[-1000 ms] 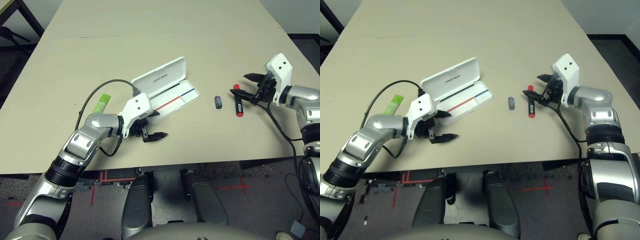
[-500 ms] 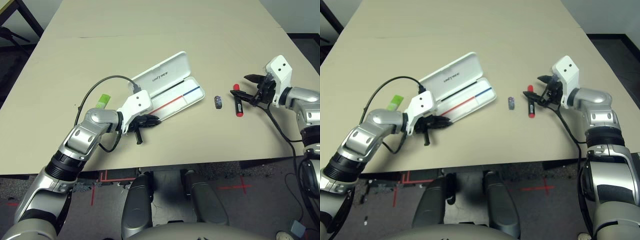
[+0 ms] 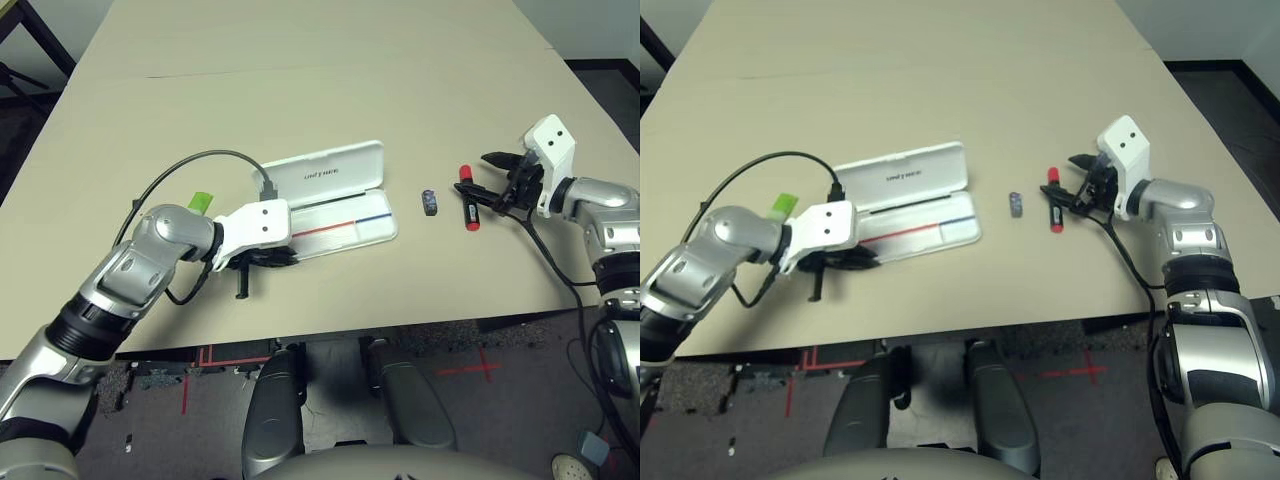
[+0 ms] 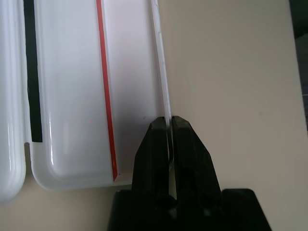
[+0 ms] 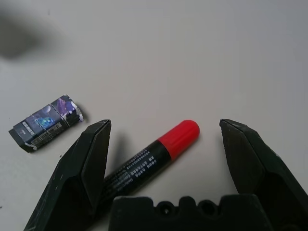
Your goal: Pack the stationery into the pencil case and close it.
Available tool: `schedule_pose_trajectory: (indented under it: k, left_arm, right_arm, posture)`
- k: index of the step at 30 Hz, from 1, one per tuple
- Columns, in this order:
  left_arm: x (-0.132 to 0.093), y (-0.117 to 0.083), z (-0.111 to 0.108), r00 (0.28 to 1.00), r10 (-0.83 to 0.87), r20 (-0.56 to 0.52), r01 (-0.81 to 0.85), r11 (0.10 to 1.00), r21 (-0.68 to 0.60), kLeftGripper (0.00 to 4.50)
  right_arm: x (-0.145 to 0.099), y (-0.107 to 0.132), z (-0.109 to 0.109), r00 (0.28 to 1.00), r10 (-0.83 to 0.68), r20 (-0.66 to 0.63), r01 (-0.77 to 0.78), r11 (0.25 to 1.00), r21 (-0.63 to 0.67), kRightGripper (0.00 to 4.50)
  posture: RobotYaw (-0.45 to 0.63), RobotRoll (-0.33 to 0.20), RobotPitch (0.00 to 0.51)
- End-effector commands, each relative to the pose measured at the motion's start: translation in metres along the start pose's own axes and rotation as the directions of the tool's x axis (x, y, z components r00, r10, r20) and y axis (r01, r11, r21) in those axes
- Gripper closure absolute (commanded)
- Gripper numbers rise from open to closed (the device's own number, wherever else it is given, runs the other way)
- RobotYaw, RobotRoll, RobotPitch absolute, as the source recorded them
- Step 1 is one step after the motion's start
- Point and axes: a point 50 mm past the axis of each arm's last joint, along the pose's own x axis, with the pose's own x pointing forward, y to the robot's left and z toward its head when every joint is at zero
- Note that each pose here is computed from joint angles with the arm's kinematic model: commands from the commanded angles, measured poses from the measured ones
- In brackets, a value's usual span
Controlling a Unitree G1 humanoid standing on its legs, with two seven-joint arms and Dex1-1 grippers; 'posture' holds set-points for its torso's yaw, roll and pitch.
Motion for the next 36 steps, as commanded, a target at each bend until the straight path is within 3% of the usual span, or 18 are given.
schedule_pose_trajectory:
  k: [1, 28, 31, 36]
  left_arm:
    - [0.002, -0.01, -0.004, 0.998, -0.063, -0.024, 0.063, 0.998, -0.003, 4.48]
    - [0.002, -0.026, -0.008, 1.0, -0.009, -0.026, 0.006, 0.995, -0.096, 4.48]
    - [0.001, -0.026, -0.005, 1.0, 0.003, -0.003, -0.004, 0.996, -0.092, 3.61]
    - [-0.006, -0.025, 0.001, 0.999, 0.023, 0.031, -0.021, 0.997, -0.071, 1.75]
  right_arm:
    - [0.002, 0.002, -0.005, 1.0, 0.01, -0.022, -0.01, 1.0, -0.002, 0.0]
    - [0.011, 0.003, -0.003, 0.999, 0.039, -0.027, -0.04, 0.999, -0.015, 0.0]
    - [0.011, 0.002, -0.002, 0.999, 0.041, -0.022, -0.041, 0.999, -0.017, 0.0]
    - [0.008, -0.001, 0.004, 0.999, 0.05, -0.001, -0.05, 0.999, -0.016, 0.0]
  posture:
    - [0.03, 0.0, 0.243]
    - [0.06, 0.0, 0.238]
    - [0.06, 0.0, 0.235]
    - [0.05, 0.0, 0.231]
